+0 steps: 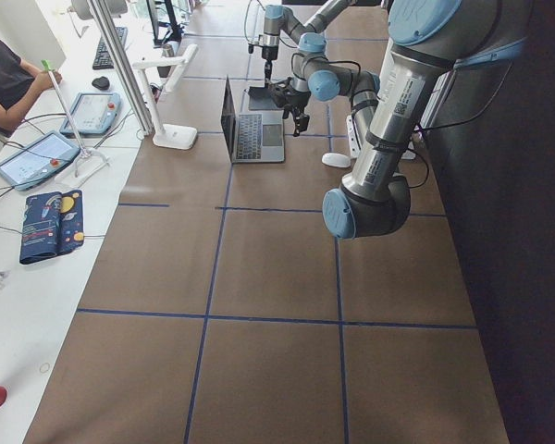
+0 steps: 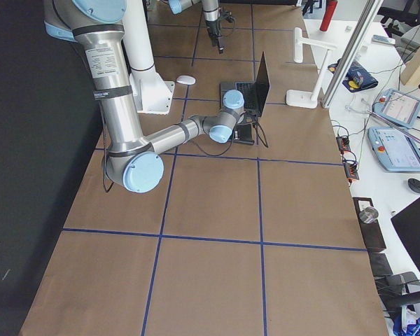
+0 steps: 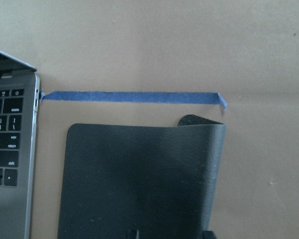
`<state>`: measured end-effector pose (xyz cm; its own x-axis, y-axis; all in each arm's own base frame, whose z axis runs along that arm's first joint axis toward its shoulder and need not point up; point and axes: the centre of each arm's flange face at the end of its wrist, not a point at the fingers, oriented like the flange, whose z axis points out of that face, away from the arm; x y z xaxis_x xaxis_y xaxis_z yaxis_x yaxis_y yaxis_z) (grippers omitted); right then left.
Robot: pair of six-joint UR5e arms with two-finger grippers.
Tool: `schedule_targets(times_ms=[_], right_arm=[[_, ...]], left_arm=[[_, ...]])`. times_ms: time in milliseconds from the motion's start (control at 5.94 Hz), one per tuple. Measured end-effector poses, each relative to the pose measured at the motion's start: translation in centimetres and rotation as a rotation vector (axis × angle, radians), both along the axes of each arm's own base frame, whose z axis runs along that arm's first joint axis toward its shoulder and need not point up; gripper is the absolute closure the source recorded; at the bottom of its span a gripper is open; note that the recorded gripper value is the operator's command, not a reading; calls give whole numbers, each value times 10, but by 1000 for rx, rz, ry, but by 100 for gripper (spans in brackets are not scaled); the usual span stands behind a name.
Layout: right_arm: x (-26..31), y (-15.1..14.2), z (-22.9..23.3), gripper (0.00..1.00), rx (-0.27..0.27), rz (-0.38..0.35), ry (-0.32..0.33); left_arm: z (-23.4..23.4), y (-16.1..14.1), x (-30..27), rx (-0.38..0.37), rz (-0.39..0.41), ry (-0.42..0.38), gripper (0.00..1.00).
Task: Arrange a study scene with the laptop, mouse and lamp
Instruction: 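Release the pad and lift the right gripper while the left gripper nears the mouse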
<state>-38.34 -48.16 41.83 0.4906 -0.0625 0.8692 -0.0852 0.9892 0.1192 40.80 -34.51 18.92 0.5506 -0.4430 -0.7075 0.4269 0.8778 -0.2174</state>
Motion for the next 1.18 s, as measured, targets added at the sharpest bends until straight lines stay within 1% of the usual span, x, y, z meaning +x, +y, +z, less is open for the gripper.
schedule_targets(times_ms=[168,337,505,673,841,1178], right_arm=[[20,-12,-1,0,-18,10,-10],[46,-27,-2,0,-50,20,-17],[69,-40,-4,0,-84,37,-12],[87,-47,-7,0,-104,55,1],[105,-54,-11,0,-108,64,34],[146,-62,-19,0,-94,35,147]], left_arm=[[0,19,15,5,49,3,0],[5,41,31,18,111,-1,0],[19,59,41,59,188,-5,0],[37,72,45,107,251,7,0],[58,89,50,141,308,28,0],[82,125,72,153,397,37,0]])
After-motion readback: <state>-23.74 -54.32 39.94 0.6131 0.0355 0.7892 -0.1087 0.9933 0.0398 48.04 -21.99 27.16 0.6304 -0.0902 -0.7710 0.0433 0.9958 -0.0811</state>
